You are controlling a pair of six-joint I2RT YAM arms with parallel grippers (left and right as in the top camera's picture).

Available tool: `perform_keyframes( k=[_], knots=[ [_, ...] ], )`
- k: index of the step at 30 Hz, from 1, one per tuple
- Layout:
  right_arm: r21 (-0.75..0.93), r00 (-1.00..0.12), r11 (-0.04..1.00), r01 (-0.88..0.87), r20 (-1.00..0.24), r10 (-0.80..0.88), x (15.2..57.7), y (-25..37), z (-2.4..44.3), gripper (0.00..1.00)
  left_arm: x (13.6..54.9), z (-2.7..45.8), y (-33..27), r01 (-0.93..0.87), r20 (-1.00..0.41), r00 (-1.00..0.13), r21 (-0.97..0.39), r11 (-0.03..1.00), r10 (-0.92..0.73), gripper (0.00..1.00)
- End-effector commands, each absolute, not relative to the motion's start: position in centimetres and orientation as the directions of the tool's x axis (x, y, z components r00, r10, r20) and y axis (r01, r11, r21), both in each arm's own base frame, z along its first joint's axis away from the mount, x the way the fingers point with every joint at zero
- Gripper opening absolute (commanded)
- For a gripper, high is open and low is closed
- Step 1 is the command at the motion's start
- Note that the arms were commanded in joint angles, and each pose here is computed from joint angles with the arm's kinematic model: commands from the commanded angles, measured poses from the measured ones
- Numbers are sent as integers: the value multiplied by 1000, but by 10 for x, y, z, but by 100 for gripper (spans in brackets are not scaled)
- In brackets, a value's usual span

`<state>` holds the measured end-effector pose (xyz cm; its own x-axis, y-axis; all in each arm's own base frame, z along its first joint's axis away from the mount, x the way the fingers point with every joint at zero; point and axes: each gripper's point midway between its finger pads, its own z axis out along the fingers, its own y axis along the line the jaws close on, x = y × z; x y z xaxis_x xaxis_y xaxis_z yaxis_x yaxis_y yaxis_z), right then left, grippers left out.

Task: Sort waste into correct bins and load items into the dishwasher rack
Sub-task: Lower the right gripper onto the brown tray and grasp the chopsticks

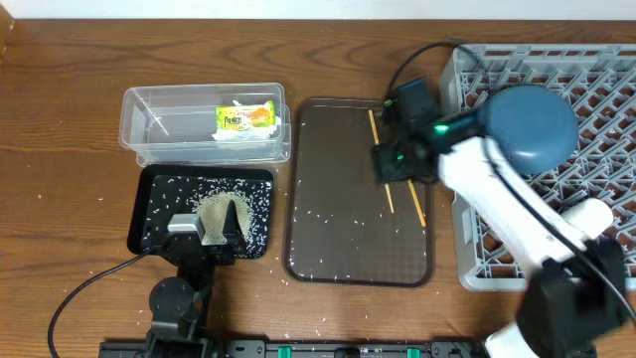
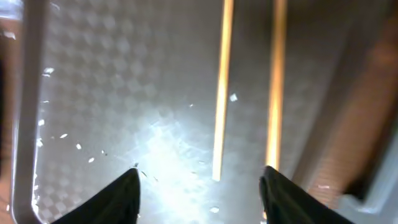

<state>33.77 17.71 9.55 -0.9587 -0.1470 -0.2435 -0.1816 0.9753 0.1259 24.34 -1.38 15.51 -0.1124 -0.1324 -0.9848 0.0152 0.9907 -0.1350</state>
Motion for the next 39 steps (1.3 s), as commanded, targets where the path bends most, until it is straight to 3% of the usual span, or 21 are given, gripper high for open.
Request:
perform_keyframes(
  k=[1, 6, 9, 12, 13, 19, 29, 33, 39],
  knots=[
    [110, -984, 992, -54, -178, -34, 340, 176, 63, 57, 244, 138, -11, -5, -979, -151, -138, 990, -137, 93],
    [108, -987, 994, -18, -159, -1, 358, 178, 21, 50, 244, 138, -11, -5, -979, -151, -138, 990, -137, 94],
    [98, -991, 995, 9, -130, 22, 361, 176, -2, 33, 244, 138, -11, -5, -979, -151, -138, 990, -137, 94],
    [88, -995, 996, 12, -100, 21, 358, 175, -16, 4, 244, 138, -11, -5, -979, -151, -137, 991, -136, 93],
    [84, -995, 996, 13, -93, 20, 356, 174, -16, 1, 244, 138, -11, -5, -979, -151, -138, 990, -137, 93],
    [104, -988, 995, 1, -155, 18, 361, 170, 21, 1, 244, 138, -11, -5, -979, -151, -138, 990, -137, 93],
    [144, -872, 989, -39, -488, 37, 386, 100, 165, 1, 244, 138, -11, -5, -979, -151, -138, 990, -137, 94],
    [102, -856, 995, 7, -514, 58, 389, 50, 177, 1, 244, 138, -11, -5, -979, -151, -138, 990, -137, 94],
    [57, -893, 998, 40, -446, 61, 388, 5, 152, 1, 244, 138, -11, -5, -979, -151, -137, 991, -136, 94]
  ],
)
